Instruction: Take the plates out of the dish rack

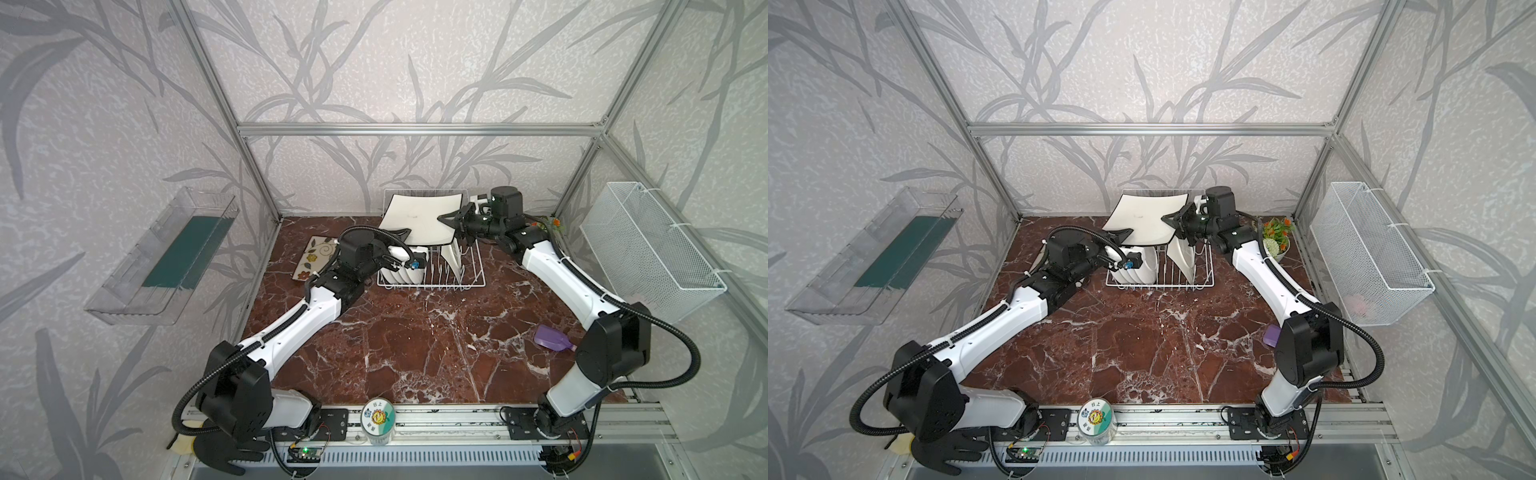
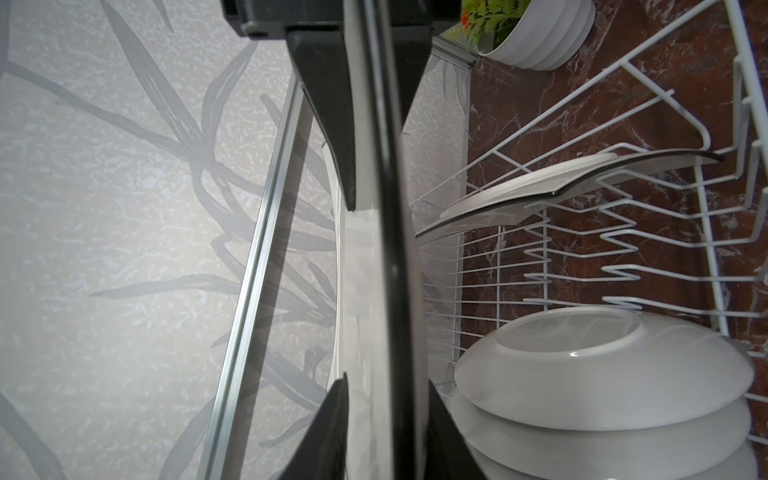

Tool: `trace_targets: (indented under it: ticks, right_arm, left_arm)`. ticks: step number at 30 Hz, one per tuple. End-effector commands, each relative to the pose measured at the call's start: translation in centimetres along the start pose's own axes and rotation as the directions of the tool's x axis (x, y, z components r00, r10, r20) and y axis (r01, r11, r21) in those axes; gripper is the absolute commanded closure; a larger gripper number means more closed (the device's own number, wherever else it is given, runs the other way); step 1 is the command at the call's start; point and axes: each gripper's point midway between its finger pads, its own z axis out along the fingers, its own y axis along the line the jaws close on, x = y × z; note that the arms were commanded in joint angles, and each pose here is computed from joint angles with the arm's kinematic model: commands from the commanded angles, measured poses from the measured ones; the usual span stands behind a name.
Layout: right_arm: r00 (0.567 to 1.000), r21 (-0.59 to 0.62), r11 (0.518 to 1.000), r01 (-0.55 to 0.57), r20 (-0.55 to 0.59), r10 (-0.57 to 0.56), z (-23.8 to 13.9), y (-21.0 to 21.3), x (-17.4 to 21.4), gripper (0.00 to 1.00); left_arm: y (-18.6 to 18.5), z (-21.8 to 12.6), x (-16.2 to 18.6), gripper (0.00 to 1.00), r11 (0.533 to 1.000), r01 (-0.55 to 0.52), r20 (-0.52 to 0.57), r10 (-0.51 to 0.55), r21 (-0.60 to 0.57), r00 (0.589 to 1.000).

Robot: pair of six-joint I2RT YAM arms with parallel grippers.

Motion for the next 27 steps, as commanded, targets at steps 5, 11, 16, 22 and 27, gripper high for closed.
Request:
trace_targets:
  ticks: [5, 11, 16, 22, 27]
  right_arm:
    - [0.990, -0.114, 0.984, 0.137, 0.057, -0.131, -1.4, 3.7, -0.7, 1.00]
    - [0.985, -0.170, 0.973, 0.154, 0.106, -0.138, -2.6, 5.5, -1.8, 1.00]
    - [0.982, -0.207, 0.965, 0.164, 0.128, -0.139, -3.1, 6.7, -2.1, 1.00]
    - [0.980, -0.259, 0.950, 0.173, 0.142, -0.140, -3.6, 8.1, -2.4, 1.00]
    - [0.974, -0.273, 0.940, 0.207, 0.151, -0.170, -4.2, 9.4, -2.8, 1.00]
  left_arm:
    - [6.5, -2.1, -3.1, 0.55, 0.980, 0.046, 0.118, -0.023, -0.194, 0.993]
    - [5.9, -1.9, -2.6, 0.31, 0.982, 0.085, 0.106, -0.068, -0.167, 0.992]
    - [5.2, -2.0, -2.3, 0.01, 0.983, 0.118, 0.095, -0.105, -0.140, 0.990]
    - [4.6, -2.4, -1.8, 0.01, 0.980, 0.165, 0.069, -0.158, -0.114, 0.985]
    - [4.4, -2.6, -1.4, 0.01, 0.977, 0.189, 0.043, -0.185, -0.099, 0.982]
